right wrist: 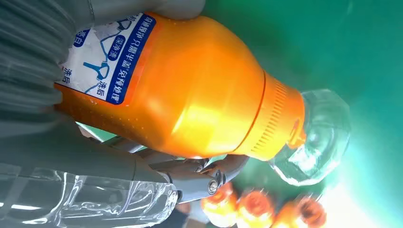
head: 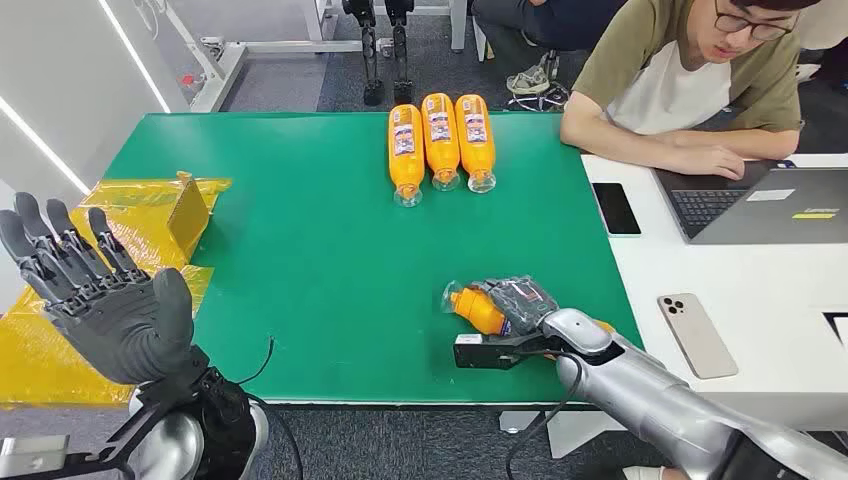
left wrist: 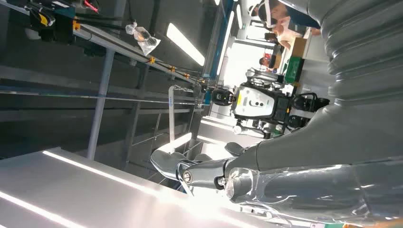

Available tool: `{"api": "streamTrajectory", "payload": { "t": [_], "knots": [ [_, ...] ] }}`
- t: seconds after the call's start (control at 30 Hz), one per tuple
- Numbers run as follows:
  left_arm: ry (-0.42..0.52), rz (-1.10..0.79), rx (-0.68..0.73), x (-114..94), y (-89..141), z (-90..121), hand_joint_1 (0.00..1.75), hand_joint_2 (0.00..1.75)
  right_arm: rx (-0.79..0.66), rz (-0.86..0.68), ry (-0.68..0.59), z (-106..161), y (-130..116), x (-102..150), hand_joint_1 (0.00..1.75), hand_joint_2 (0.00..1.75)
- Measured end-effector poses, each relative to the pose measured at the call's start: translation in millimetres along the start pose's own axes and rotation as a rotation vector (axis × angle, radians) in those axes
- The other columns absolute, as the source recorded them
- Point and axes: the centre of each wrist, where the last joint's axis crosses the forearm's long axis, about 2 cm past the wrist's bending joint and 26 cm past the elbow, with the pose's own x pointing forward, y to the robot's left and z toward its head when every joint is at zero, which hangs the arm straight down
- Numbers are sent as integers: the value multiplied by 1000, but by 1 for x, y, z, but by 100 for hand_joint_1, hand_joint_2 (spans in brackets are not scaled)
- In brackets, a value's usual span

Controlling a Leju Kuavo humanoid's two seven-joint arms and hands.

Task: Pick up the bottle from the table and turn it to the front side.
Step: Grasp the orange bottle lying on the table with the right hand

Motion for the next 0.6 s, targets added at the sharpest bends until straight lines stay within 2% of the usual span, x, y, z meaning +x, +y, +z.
{"api": "streamTrajectory", "payload": {
  "t": [0.07,0.4,0.6],
  "knots": [
    [1,-2,1,0,0,1,0,175,-56,-9,3,-1,0,3,175,175],
    [3,3,7,0,-3,0,0,175,-604,-160,5,0,-14,24,175,175],
    [10,9,-1,-3,-7,-2,0,175,-776,-210,-70,12,-18,36,175,175]
  ]
}}
